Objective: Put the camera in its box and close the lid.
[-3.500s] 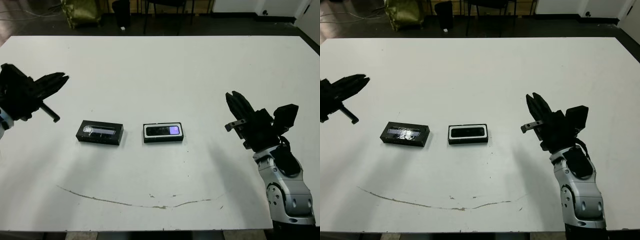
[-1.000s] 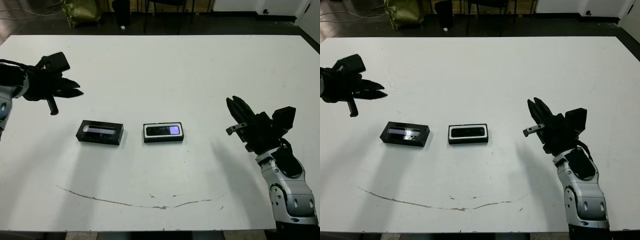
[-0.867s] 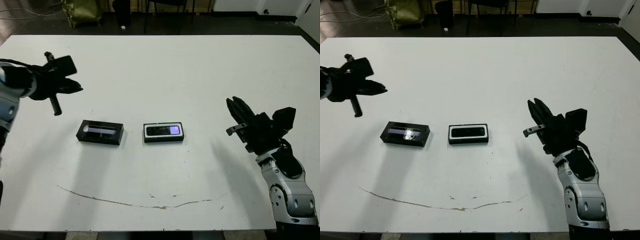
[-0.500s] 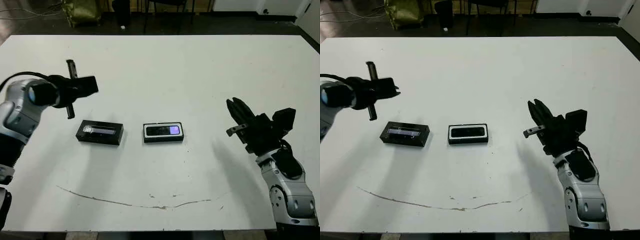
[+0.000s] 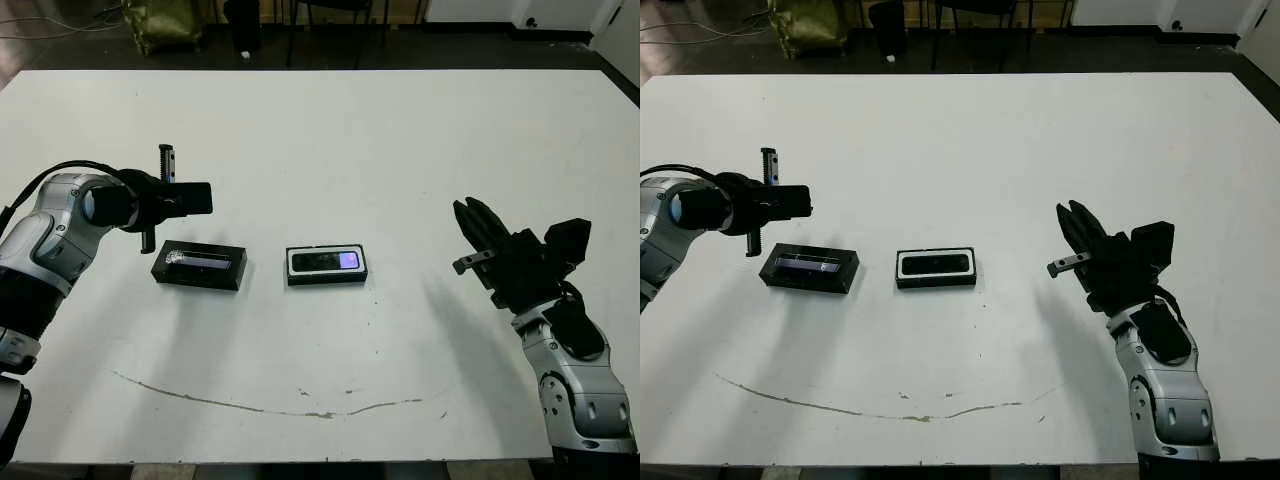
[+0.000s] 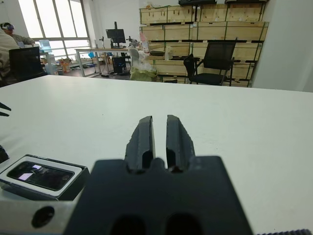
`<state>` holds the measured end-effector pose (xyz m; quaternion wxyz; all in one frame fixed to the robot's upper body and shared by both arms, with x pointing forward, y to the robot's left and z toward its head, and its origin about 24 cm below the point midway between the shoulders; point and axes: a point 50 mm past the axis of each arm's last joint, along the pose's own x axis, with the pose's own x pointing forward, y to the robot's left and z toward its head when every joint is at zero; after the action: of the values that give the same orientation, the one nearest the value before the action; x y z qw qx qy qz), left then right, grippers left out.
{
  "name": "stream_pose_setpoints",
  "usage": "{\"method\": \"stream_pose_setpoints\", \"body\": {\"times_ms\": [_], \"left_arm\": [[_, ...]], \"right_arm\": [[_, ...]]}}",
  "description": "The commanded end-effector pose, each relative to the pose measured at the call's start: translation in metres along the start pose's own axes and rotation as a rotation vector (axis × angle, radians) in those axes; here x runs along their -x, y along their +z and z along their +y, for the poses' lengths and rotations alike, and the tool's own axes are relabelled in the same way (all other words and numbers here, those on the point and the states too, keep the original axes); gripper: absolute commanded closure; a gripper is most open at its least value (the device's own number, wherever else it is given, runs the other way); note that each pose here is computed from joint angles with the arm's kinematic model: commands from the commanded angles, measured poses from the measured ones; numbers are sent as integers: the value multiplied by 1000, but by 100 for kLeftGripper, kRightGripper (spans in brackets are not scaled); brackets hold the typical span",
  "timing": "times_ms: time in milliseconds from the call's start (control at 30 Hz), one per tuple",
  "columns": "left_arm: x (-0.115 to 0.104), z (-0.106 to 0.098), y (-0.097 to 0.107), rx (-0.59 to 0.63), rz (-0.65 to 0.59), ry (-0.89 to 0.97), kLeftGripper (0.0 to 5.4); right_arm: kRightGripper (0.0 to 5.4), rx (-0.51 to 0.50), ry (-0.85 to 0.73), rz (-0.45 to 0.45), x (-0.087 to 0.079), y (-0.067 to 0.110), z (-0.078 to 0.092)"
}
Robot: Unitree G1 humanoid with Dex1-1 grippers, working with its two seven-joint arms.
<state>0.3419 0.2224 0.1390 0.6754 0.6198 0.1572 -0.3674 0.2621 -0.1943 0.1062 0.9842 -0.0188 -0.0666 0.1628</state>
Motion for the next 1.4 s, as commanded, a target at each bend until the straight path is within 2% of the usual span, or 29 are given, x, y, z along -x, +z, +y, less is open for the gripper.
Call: {"method": "stream_pose_setpoints", "body": {"times_ms": [33,467,867,1400], "left_arm": [[-2,-14,-12,-5,59,-74,538],[-2,-19,-20,-59,100,-158,538],[-4,-31,-27,29,106,-183,538],[6,-42,-26,-21,96,-250,538]], "right_arm": [[540,-11,-11,28,4,-6,0],[540,-11,-19,35,4,-6,1],[540,-16,-19,38,5,-7,1],[540,-16,-24,39,5,-9,1]]}}
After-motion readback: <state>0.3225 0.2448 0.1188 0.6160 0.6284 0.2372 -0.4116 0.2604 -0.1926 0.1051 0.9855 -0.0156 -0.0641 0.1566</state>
